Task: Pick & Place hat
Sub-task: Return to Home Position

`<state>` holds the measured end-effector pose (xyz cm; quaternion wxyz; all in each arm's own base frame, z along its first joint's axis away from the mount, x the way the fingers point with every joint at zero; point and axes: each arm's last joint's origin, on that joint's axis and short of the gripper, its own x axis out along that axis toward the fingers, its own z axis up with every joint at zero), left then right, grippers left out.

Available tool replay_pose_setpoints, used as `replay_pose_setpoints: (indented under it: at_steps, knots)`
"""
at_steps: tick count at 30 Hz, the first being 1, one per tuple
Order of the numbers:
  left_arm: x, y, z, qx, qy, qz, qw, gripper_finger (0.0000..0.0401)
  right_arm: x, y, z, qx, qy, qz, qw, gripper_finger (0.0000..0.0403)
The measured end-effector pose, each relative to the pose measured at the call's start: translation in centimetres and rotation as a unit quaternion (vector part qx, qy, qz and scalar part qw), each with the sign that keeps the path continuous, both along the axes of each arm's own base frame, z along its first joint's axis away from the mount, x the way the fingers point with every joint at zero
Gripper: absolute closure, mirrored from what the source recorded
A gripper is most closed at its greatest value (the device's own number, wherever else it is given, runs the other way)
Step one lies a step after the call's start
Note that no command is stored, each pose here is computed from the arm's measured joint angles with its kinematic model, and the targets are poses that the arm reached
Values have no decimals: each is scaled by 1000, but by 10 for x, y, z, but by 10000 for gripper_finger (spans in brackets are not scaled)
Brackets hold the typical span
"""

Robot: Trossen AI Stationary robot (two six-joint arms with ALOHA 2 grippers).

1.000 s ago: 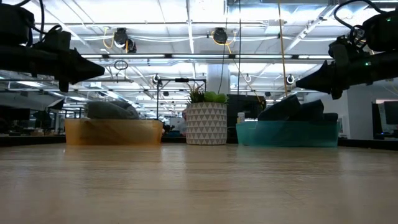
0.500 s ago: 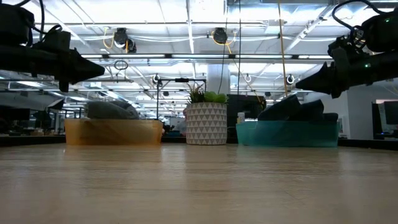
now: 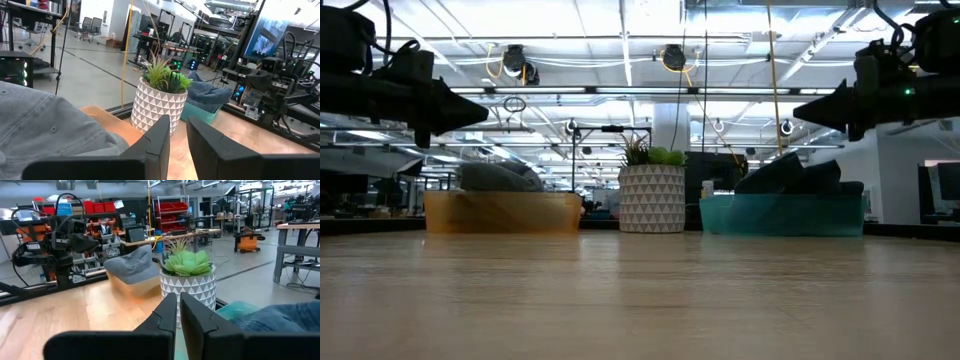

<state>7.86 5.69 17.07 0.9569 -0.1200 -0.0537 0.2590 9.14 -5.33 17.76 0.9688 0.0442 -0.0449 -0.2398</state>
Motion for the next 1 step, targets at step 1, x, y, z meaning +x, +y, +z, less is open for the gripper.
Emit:
replay_pose_setpoints:
  at_steps: [1]
  knots:
    - [0, 0, 0, 0, 0, 0, 1000, 329, 0, 0, 0, 0, 0, 0, 1000, 391]
